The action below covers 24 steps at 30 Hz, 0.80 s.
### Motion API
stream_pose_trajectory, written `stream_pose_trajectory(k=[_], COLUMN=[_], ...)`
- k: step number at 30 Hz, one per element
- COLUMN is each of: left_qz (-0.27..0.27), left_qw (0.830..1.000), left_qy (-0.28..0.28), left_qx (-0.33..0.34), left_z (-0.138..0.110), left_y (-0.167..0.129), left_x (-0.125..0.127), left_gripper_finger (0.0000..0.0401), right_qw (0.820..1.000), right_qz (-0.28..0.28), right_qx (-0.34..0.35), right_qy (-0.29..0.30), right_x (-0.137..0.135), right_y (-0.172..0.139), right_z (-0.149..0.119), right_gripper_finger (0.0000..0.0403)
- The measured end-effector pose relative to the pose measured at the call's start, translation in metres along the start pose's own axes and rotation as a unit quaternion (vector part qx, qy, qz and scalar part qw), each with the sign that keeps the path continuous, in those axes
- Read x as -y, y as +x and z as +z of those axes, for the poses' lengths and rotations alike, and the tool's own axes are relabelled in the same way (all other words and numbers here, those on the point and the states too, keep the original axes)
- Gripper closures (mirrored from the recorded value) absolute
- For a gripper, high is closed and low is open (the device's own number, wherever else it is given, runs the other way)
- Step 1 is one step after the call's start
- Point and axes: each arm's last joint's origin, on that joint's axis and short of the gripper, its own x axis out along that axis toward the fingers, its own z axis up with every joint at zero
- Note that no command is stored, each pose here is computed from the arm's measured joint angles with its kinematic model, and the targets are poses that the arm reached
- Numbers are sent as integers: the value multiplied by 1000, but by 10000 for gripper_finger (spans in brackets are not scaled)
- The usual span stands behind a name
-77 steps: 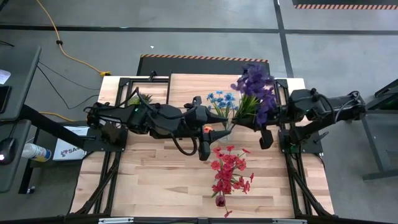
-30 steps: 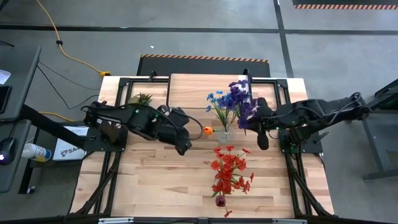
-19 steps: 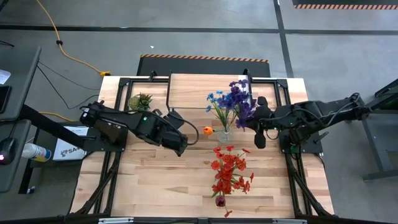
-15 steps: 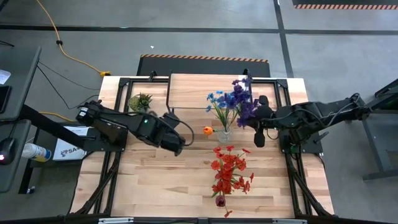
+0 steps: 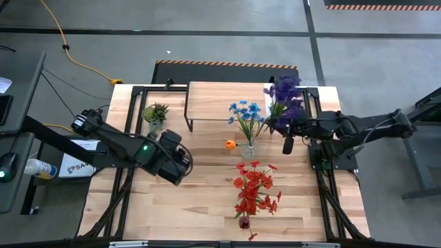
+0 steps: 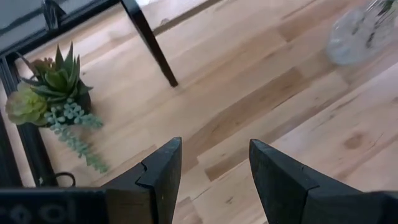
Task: Pick and place flowers into a vace then onto a shelf
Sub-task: Put the purple flowers into the top transparent vase
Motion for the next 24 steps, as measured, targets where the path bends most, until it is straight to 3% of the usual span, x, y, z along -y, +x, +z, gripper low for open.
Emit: stream_pose_trajectory(k=[10, 24], left_qz=[5, 7], left_qw=[999, 997], left_qy=[10, 8], left_qx=[35, 79], left_z=[-1, 2], left_y=[-2, -3], left_x=[-1, -1], left_gripper_finger=[183, 183], right_qw=[999, 998], right_qz=[-3, -2], right_qx=[23, -30], right_qy=[34, 46], right_x=[4, -4], right_y=[12, 34], right_z=[-33, -51], right_gripper_finger=[395, 395])
